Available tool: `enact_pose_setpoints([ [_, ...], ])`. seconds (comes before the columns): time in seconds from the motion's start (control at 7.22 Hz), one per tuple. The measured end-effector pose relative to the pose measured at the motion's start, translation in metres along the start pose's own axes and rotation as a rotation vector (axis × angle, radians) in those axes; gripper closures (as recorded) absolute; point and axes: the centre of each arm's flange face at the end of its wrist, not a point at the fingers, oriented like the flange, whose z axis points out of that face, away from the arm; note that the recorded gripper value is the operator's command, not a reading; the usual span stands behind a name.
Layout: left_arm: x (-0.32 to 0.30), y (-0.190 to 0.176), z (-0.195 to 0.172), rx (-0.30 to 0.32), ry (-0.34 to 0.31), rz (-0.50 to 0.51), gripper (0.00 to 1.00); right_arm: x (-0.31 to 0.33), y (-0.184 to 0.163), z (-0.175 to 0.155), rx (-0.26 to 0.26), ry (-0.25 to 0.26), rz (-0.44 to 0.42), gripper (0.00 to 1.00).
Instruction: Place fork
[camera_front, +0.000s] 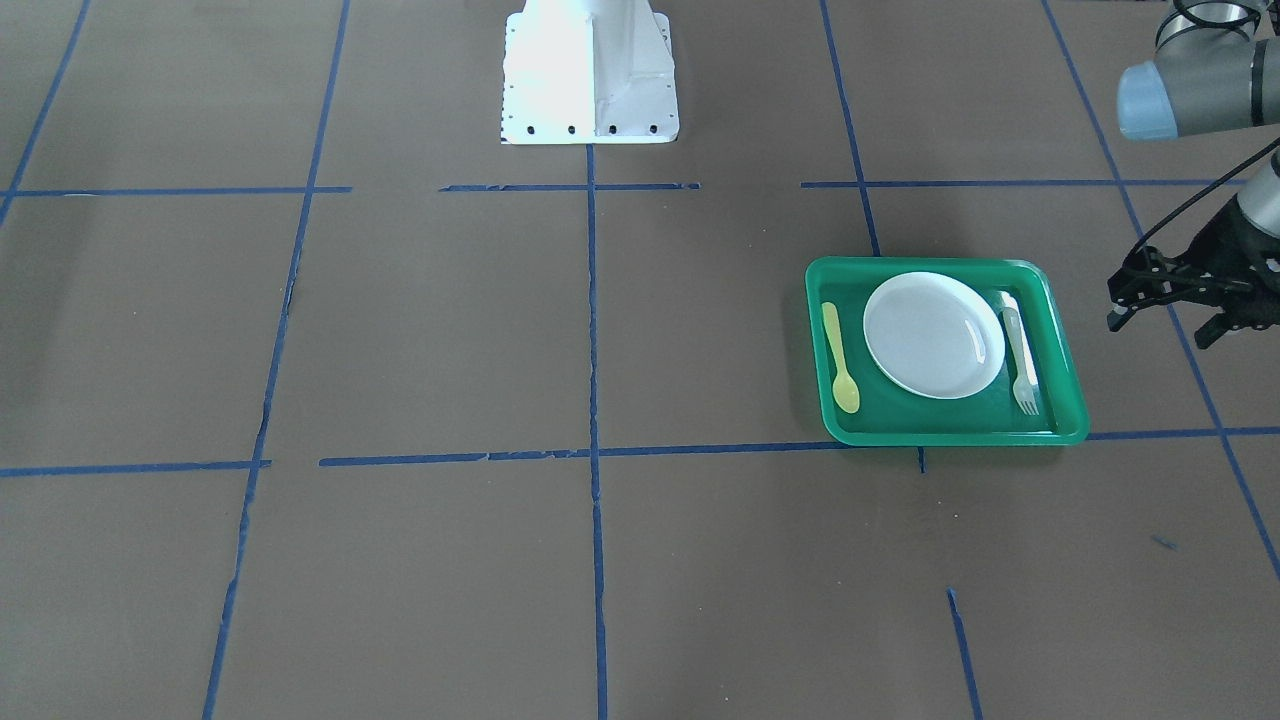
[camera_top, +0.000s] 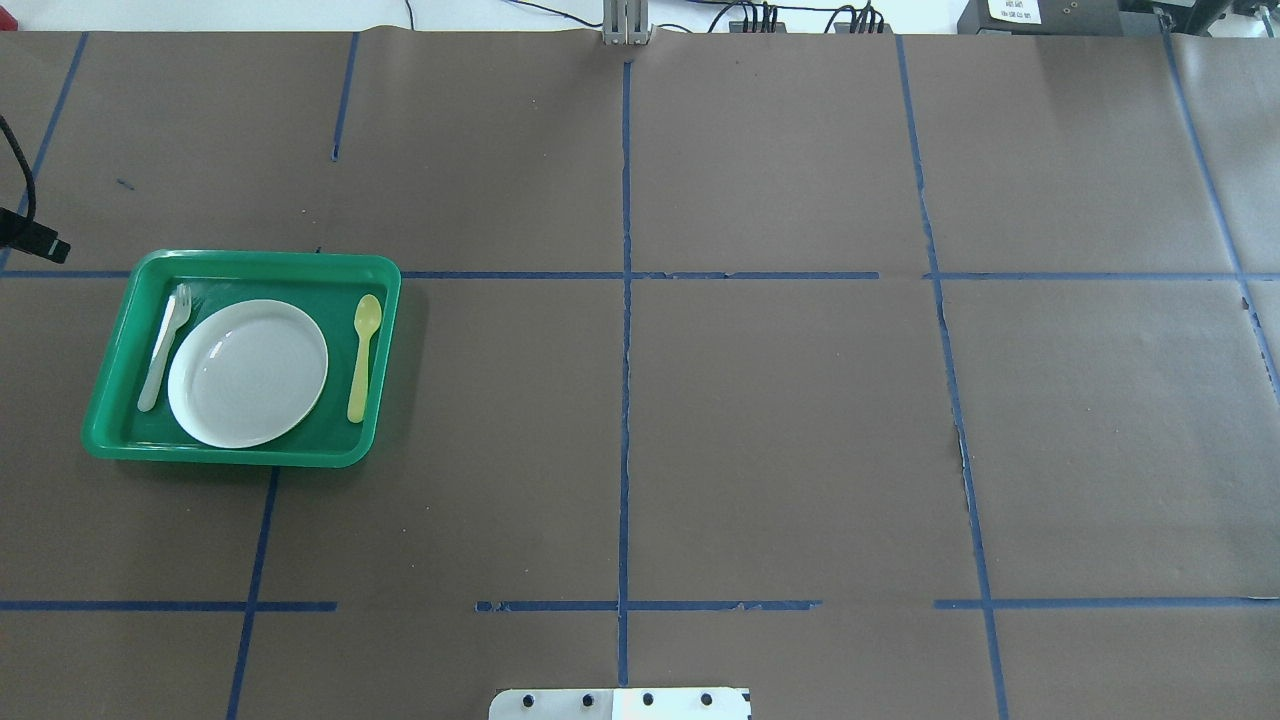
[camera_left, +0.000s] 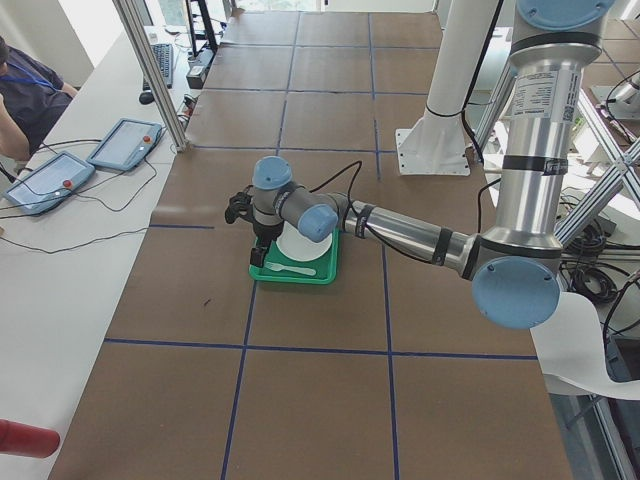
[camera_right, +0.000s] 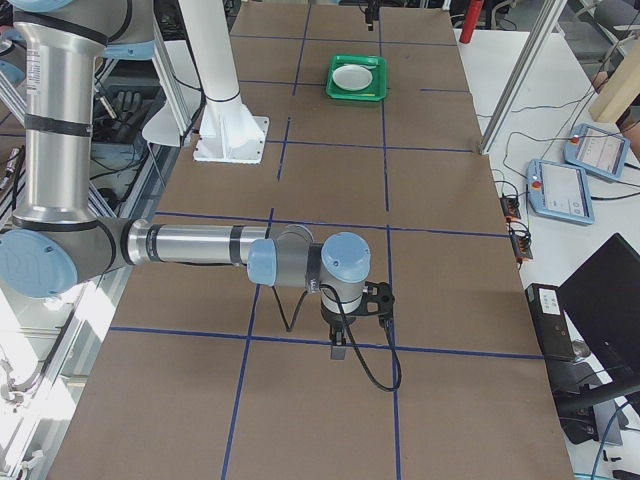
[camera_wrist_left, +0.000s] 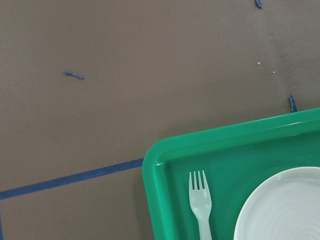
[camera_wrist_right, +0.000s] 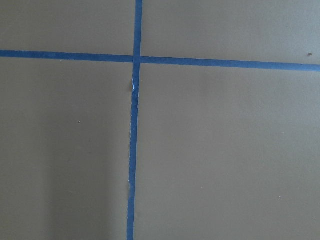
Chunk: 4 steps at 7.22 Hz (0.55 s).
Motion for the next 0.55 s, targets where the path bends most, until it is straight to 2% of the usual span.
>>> enact_pose_setpoints([
  [0.28,-0.07,0.008,-0.041,-0.063,-0.032,0.009,0.0,0.0,0.0,0.0,0.0,0.0,0.0,0.0],
  [0.55,-0.152,0.06,-0.048,-0.106,0.002,-0.059,0.0,0.0,0.0,0.0,0.0,0.0,0.0,0.0],
])
